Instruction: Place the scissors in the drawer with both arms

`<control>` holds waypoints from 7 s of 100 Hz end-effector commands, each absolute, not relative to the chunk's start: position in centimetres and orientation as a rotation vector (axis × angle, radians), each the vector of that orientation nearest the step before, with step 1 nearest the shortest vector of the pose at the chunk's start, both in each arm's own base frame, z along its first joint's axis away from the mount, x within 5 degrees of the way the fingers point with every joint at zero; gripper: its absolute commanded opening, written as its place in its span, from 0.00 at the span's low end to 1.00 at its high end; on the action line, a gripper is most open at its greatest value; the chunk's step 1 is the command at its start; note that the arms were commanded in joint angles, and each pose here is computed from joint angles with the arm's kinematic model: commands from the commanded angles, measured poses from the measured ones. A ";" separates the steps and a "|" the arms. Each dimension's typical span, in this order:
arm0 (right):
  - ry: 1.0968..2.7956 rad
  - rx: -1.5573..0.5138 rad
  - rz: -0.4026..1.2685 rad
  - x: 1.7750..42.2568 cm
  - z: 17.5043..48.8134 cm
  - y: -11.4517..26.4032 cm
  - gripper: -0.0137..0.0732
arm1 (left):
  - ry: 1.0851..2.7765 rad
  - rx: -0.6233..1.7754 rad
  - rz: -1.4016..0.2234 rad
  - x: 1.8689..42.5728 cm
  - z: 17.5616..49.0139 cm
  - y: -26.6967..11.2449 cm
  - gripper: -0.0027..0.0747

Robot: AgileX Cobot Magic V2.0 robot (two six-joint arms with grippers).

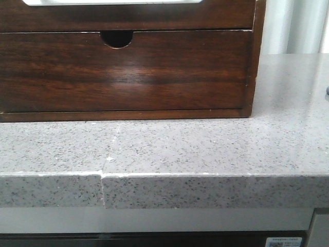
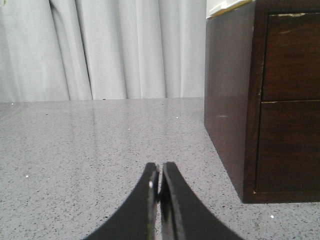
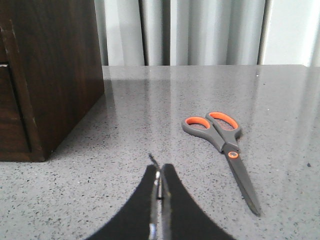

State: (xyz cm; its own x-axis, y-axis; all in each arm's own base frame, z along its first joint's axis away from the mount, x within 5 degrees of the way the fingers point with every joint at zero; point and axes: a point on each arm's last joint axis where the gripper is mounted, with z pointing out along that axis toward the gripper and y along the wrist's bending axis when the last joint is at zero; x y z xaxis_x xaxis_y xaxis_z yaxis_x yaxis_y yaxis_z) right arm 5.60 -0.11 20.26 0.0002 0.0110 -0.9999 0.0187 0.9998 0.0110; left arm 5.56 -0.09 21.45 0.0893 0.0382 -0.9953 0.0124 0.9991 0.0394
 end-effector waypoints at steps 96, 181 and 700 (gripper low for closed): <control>1.420 0.027 -0.003 5.2 22.4 -0.1 0.08 | 1.344 -0.043 -0.057 5.1 22.5 0.0 0.01; 1.841 0.009 -0.078 10.0 34.6 -0.6 0.08 | 1.664 0.041 -0.068 9.1 37.8 -0.6 0.01; 1.858 -0.017 -0.112 11.9 34.2 -0.7 0.79 | 1.676 0.326 -1.472 9.8 32.8 -8.1 0.06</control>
